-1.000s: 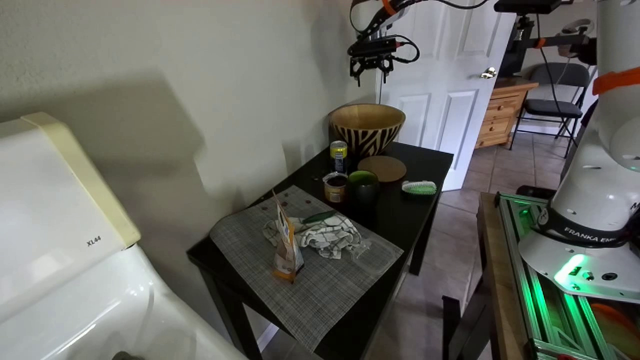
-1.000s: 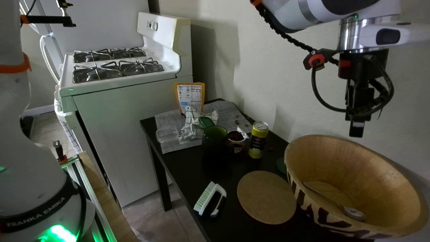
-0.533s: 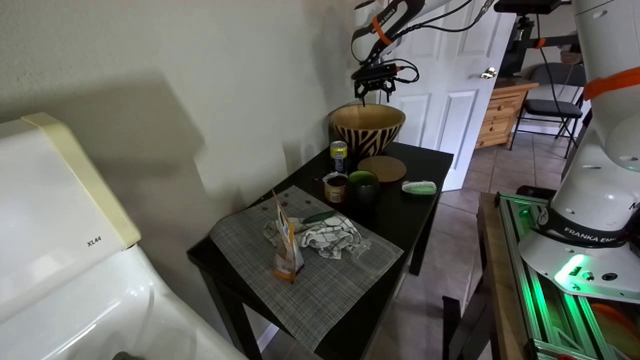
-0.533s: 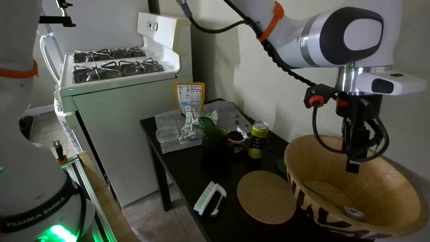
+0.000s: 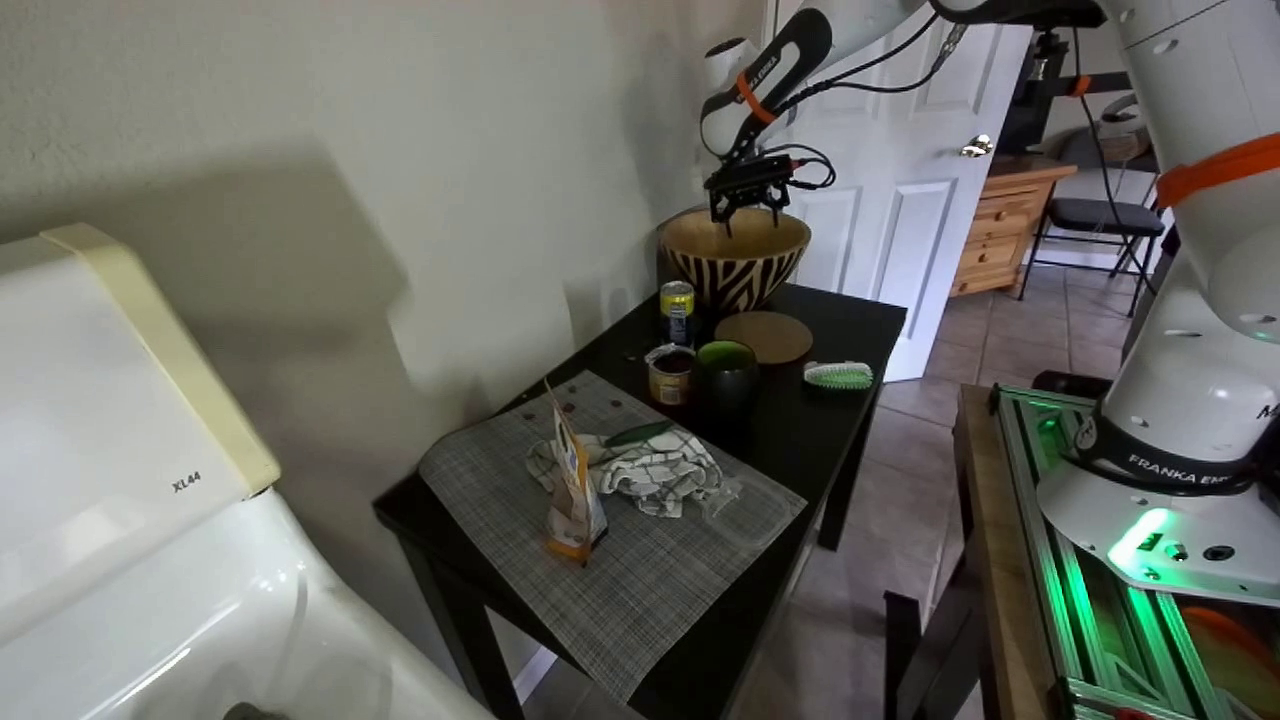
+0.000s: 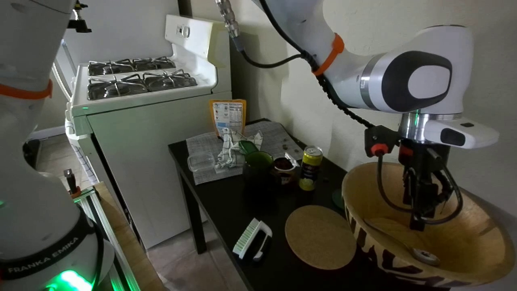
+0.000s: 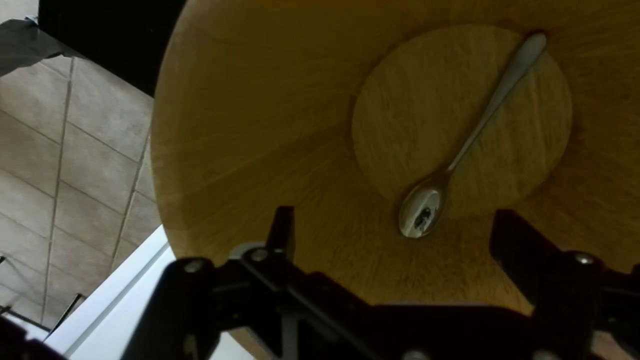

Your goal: Remove the silver spoon from the wooden bowl and put it in the black mug.

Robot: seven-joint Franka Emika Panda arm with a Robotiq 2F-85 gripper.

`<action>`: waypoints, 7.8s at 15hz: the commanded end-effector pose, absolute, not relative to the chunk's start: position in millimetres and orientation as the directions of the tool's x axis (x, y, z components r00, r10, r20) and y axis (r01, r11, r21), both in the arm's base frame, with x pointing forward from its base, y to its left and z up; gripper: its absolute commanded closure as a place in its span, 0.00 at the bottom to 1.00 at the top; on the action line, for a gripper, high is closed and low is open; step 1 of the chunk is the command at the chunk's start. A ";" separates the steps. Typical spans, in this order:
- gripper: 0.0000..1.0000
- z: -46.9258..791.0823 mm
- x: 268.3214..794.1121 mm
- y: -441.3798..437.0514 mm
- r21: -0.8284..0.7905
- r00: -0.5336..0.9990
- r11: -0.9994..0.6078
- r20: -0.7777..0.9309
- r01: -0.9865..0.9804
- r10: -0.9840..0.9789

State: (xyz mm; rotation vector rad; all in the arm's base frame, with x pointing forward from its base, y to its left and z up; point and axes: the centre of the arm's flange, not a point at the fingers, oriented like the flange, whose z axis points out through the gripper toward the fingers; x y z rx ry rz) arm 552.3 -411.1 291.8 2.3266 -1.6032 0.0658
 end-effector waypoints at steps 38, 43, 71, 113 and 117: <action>0.11 185.4 589.3 -435.6 -0.002 0.369 -0.371 0.117 -0.929 -0.922; 0.52 181.4 585.5 -439.7 0.008 0.348 -0.349 0.117 -0.937 -0.930; 0.98 184.3 548.9 -435.5 0.097 0.378 -0.371 0.075 -0.924 -0.923; 0.98 326.0 430.8 -261.5 -0.115 0.664 -0.698 -0.450 -0.707 -0.597; 0.98 291.7 431.2 -213.9 -0.150 0.596 -0.636 -0.557 -0.757 -0.578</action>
